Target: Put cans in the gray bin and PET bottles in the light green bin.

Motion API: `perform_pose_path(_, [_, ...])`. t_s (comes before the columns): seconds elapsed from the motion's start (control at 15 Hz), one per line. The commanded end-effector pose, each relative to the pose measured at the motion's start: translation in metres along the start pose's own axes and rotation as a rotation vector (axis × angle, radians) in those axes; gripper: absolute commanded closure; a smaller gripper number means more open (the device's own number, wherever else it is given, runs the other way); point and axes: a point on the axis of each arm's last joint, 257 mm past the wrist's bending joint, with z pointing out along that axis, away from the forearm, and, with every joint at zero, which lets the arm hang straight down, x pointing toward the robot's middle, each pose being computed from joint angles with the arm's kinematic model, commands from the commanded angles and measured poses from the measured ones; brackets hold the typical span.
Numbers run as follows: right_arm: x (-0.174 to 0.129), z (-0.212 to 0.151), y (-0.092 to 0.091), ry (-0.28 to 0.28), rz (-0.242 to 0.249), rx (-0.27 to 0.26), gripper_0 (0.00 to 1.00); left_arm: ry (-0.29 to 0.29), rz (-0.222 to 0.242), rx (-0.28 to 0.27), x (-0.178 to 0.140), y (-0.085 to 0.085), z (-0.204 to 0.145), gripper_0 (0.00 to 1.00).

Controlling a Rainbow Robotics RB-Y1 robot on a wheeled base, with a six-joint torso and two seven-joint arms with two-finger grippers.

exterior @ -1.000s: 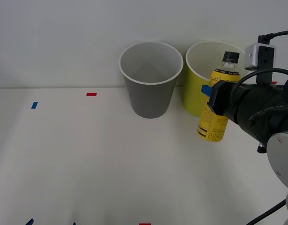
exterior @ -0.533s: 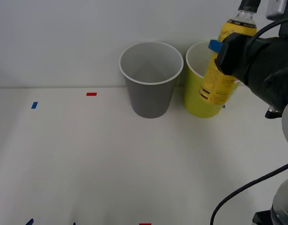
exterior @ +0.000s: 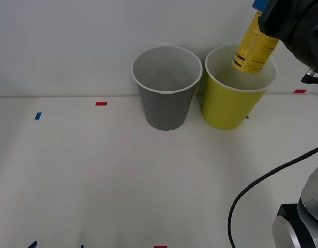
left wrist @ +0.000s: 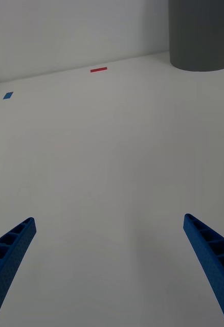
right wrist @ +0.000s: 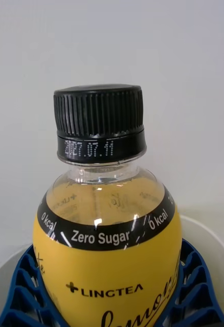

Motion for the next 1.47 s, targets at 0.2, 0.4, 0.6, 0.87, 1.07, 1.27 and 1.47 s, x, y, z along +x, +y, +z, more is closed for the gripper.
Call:
perform_pose_path(0.2, [-0.004,0.045,-0.020,-0.070,-0.036,0.050,1.00,0.000,0.000,0.000,0.000,0.000,0.000,0.00])
perform_pose_path(0.4, [-0.008,0.067,-0.029,-0.129,-0.070,0.071,1.00,0.000,0.000,0.000,0.000,0.000,0.000,0.00])
perform_pose_path(0.6, [-0.005,0.082,-0.039,-0.154,-0.139,0.119,1.00,0.000,0.000,0.000,0.000,0.000,0.000,0.00])
perform_pose_path(0.87, [0.009,0.092,-0.042,-0.189,-0.190,0.118,1.00,0.000,0.000,0.000,0.000,0.000,0.000,0.00])
perform_pose_path(1.07, [0.029,0.094,-0.041,-0.177,-0.229,0.109,1.00,0.000,0.000,0.000,0.000,0.000,0.000,0.00])
perform_pose_path(1.27, [0.031,0.094,-0.045,-0.172,-0.221,0.105,1.00,0.000,0.000,0.000,0.000,0.000,0.000,0.00])
perform_pose_path(1.47, [0.028,0.094,-0.046,-0.179,-0.204,0.105,1.00,0.000,0.000,0.000,0.000,0.000,0.000,0.00])
